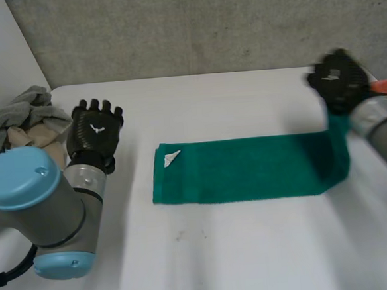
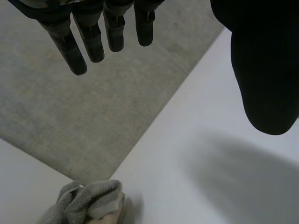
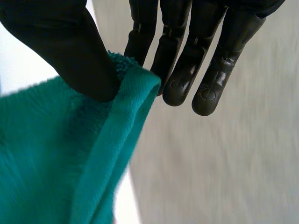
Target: Fold the laundry.
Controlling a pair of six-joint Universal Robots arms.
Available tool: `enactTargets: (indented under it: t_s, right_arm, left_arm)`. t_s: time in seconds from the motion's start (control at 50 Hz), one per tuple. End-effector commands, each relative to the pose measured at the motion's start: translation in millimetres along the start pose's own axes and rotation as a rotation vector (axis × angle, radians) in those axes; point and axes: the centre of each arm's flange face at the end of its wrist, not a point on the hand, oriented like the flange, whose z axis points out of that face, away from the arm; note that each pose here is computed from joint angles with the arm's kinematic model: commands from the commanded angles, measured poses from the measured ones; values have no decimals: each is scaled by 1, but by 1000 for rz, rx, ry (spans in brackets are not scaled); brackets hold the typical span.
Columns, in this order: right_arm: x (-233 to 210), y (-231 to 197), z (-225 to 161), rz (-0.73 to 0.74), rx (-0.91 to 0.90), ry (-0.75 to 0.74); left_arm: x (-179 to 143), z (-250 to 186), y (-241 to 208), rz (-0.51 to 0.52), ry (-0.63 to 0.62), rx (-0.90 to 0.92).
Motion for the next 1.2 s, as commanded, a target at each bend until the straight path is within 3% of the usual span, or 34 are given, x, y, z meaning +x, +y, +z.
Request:
enactTargets:
  t_s: [0.02,0.16,0.3,0.44,0.54,0.66,0.74,0.84,1.08,1.2]
  right_arm:
    - [-81,-102,6,88,353,-171]
    - [-177,-152,-12,149,537,-415]
    - [-226,-150,-30,168,520,-525]
    - [-181,-158,-20,248,399,-371]
    - [-124,-134,-14,538,214,-261]
    - [-94,-102,-28,726,12,-270]
    - [-98,-66,-39,743,-155,-296]
    - [-102,-27,-52,684,-264,-297]
    - [-112,-15,-60,615,-296,-314]
    - [-120,-12,-61,611,-306,-328]
  left_arm:
    - [-14,1,-6,-84,-33,12]
    - [-12,-1,-1,-86,-27,-2]
    - [-7,-2,3,-83,-10,-14]
    - [-6,1,-6,-88,-6,19]
    - [2,-2,-24,-102,15,80]
    - [20,-12,-53,-113,63,163]
    - [35,-11,-54,-112,103,169]
    - [85,-18,-52,-95,265,196]
    - [127,-2,-23,-70,369,104]
    - [129,19,-15,-68,339,80]
